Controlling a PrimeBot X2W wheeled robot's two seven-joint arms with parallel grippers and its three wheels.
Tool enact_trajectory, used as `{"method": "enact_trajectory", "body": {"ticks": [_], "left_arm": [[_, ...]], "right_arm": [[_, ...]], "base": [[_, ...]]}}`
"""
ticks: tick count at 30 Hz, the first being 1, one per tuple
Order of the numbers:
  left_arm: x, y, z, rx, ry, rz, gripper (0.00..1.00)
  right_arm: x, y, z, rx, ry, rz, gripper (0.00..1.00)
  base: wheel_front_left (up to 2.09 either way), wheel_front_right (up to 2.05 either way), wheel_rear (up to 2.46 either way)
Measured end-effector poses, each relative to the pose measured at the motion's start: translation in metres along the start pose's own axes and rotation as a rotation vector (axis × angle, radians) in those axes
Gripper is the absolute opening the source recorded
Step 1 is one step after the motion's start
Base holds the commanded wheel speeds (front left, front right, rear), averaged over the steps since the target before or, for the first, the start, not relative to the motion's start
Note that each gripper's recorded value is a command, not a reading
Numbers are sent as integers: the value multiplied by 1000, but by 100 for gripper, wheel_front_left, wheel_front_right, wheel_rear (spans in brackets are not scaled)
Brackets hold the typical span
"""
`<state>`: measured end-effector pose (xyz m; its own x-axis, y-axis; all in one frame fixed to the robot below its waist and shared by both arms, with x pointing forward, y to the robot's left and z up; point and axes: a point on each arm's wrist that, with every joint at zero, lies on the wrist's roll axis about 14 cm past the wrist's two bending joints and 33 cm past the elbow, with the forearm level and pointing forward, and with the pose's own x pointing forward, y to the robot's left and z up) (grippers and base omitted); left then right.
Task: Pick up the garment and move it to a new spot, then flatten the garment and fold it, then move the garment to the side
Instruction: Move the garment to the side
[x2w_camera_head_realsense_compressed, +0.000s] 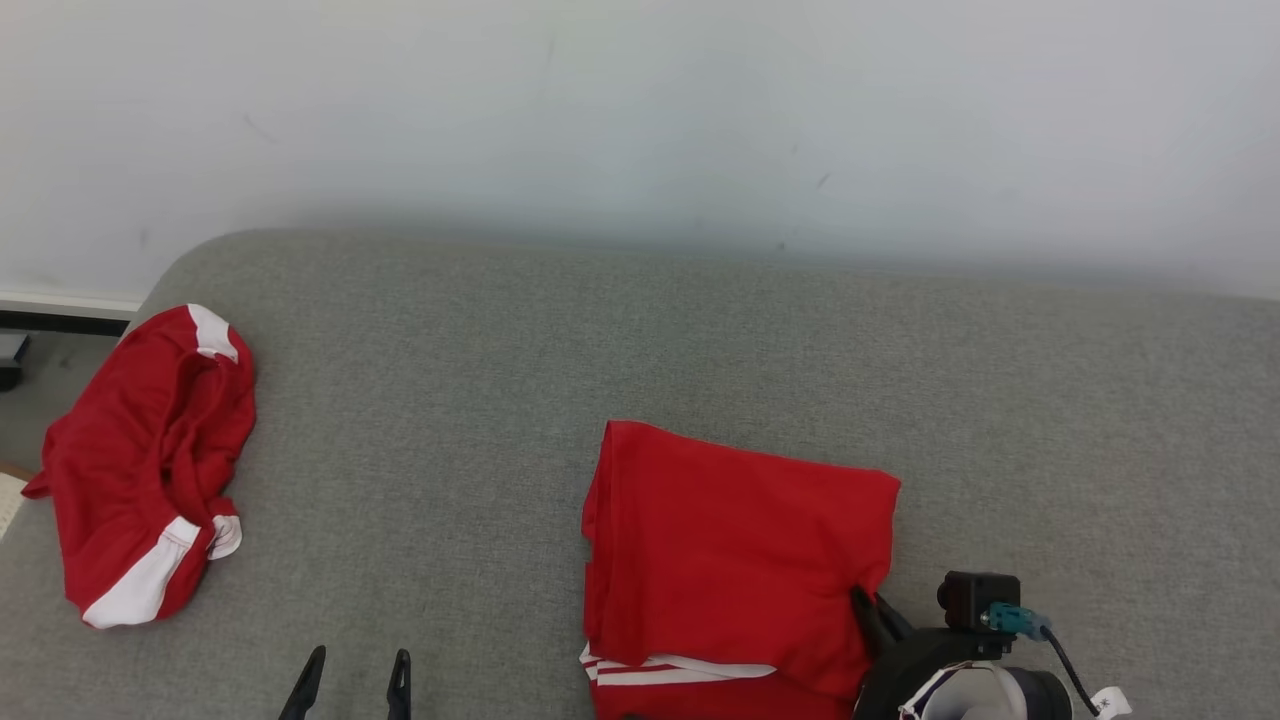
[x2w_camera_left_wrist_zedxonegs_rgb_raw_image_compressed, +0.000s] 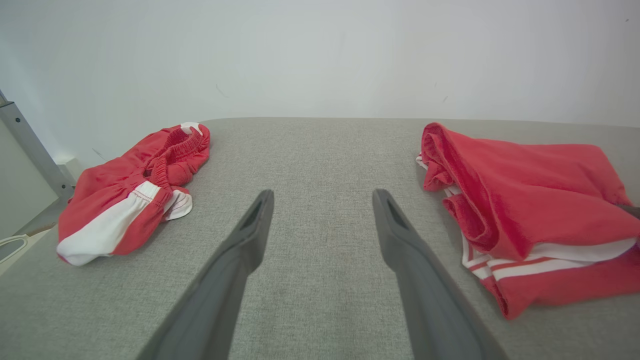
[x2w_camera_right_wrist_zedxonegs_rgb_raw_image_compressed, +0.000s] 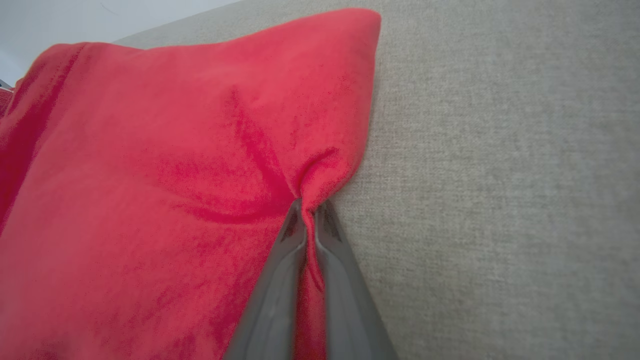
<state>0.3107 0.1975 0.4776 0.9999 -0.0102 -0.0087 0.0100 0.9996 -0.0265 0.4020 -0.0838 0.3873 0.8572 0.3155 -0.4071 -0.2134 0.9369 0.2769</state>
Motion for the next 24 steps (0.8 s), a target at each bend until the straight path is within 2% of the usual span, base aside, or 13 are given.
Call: {"method": "enact_trajectory", "body": {"ticks": [7, 14, 19, 24], "left_arm": [[5, -5, -1, -4, 2, -16, 100], [28, -12, 2, -3, -3, -42, 100], [53, -19, 5, -4, -18, -65, 100], [78, -27, 3, 0, -22, -93, 100]], "right_arm": [[1, -33, 38, -67, -77, -45, 0], [9, -78, 102, -207, -167, -103, 0], [13, -119, 145, -320, -202, -166, 0], [9, -170, 163, -424, -172, -256, 0]], "base": [[0, 0, 0], [0, 0, 0], [0, 0, 0], [0, 0, 0]]}}
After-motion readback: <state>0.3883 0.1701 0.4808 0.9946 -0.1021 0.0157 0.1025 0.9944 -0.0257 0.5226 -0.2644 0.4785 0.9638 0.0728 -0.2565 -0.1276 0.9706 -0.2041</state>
